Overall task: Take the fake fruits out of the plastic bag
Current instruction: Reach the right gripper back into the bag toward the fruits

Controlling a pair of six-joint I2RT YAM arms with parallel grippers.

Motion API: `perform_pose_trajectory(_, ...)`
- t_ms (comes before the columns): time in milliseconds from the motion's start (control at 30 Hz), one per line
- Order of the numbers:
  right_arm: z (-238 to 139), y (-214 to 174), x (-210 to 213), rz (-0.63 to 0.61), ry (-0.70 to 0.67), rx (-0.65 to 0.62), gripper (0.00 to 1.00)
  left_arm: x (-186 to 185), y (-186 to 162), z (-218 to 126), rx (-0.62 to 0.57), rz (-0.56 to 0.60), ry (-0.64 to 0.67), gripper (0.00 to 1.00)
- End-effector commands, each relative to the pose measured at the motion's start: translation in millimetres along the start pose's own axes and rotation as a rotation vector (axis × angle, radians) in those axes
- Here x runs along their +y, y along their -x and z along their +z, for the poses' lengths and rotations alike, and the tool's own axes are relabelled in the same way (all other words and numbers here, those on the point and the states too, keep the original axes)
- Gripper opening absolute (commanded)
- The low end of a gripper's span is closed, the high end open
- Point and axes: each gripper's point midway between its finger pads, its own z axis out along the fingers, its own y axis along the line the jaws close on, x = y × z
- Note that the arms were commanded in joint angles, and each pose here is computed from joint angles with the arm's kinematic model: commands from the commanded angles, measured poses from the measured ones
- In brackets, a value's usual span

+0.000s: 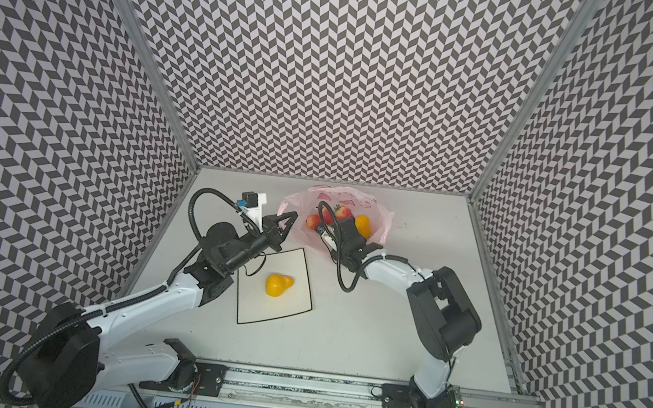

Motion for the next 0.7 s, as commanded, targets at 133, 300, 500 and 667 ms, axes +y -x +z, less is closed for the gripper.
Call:
perform_pose_trajectory(133, -1, 35, -8, 0.746, 0.119, -0.069, 0.75, -12, -17, -7, 0.018, -0.011, -0.07, 0.0)
perform_pose_trajectory(300, 13, 49, -9, 0.979, 0.154, -0.109, 0.78, -20, -28, -10, 0.038, -0.016, -0.101, 0.0)
perform_pose_trajectory(500, 24, 77, -5, 1.225, 0.282, -0.201, 0.79, -30, -41, -14, 0.058, -0.018, -0.124, 0.0)
perform_pose_trajectory(667, 41, 79, 1, 1.364, 0.321, -0.2, 0.8, -37, -52, -17, 0.082, -0.016, -0.143, 0.0)
